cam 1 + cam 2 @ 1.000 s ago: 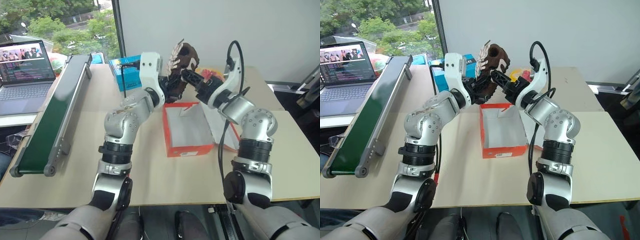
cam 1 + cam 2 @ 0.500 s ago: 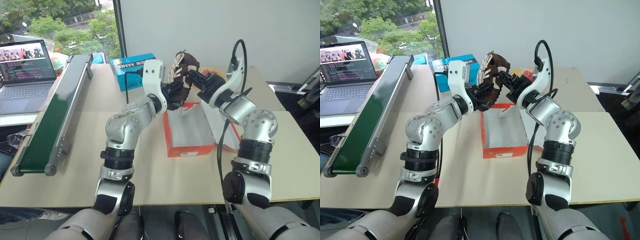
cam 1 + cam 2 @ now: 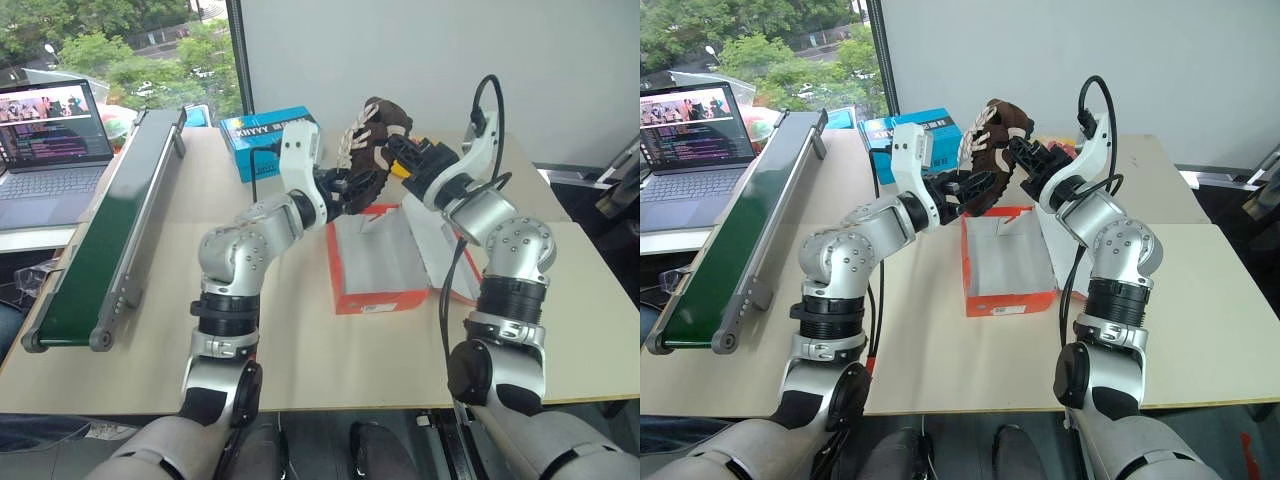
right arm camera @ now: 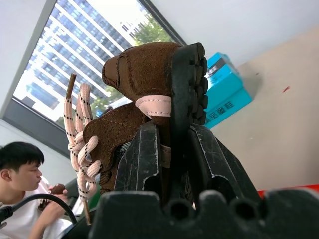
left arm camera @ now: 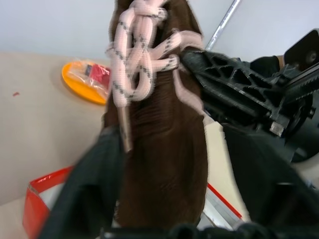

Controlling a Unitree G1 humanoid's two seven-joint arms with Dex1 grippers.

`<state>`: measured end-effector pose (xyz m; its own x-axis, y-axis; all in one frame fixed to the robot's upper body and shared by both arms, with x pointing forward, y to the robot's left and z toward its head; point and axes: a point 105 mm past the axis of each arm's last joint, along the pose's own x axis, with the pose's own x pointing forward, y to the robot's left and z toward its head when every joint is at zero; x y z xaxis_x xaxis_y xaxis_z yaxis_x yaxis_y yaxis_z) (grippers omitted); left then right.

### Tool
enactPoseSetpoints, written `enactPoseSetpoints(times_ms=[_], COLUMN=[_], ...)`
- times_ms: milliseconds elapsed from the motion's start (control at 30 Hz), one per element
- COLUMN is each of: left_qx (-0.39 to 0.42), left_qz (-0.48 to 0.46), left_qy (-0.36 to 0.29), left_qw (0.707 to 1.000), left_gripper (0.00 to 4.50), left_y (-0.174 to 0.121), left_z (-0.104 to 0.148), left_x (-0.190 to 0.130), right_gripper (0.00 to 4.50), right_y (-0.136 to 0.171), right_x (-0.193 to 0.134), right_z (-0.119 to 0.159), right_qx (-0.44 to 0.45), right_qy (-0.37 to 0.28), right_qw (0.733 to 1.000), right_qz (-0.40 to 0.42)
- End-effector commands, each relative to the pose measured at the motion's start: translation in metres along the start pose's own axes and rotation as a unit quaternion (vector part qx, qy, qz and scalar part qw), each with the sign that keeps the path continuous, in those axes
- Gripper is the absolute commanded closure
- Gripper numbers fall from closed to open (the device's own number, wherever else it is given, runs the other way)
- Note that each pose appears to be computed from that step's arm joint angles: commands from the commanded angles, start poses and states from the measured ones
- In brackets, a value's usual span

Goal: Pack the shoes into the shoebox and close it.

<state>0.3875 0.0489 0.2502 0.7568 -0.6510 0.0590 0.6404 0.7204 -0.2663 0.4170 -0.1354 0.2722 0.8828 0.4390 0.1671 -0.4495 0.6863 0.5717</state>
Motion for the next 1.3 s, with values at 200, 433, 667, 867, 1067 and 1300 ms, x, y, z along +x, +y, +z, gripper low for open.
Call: enactPoseSetpoints(times_ms=[200,433,667,867,1067,1300], left_qx=[0.110,0.158,0.164,0.168,0.168,0.169], left_qz=[0.048,0.033,0.021,0.025,0.015,0.022], left_qy=[-0.012,0.034,0.041,0.030,0.021,0.025], left_qw=[0.993,0.986,0.985,0.985,0.985,0.985], left_gripper=[1.19,1.19,1.19,1.19,1.15,1.15], left_y=[0.037,0.030,0.021,0.020,0.013,0.017], left_z=[0.025,0.001,-0.007,-0.004,-0.001,-0.002], left_x=[-0.043,-0.060,-0.064,-0.062,-0.056,-0.060], right_gripper=[4.14,4.14,4.14,4.14,3.16,0.80], right_y=[-0.014,-0.038,-0.061,-0.095,-0.114,-0.104], right_x=[0.003,-0.003,-0.009,-0.014,-0.014,-0.005], right_z=[-0.016,-0.050,-0.065,-0.078,-0.086,-0.079], right_qx=[-0.214,-0.245,-0.241,-0.271,-0.292,-0.310], right_qy=[0.188,0.305,0.341,0.352,0.350,0.332], right_qw=[0.954,0.915,0.901,0.883,0.872,0.873], right_qz=[-0.093,-0.097,-0.118,-0.152,-0.179,-0.175])
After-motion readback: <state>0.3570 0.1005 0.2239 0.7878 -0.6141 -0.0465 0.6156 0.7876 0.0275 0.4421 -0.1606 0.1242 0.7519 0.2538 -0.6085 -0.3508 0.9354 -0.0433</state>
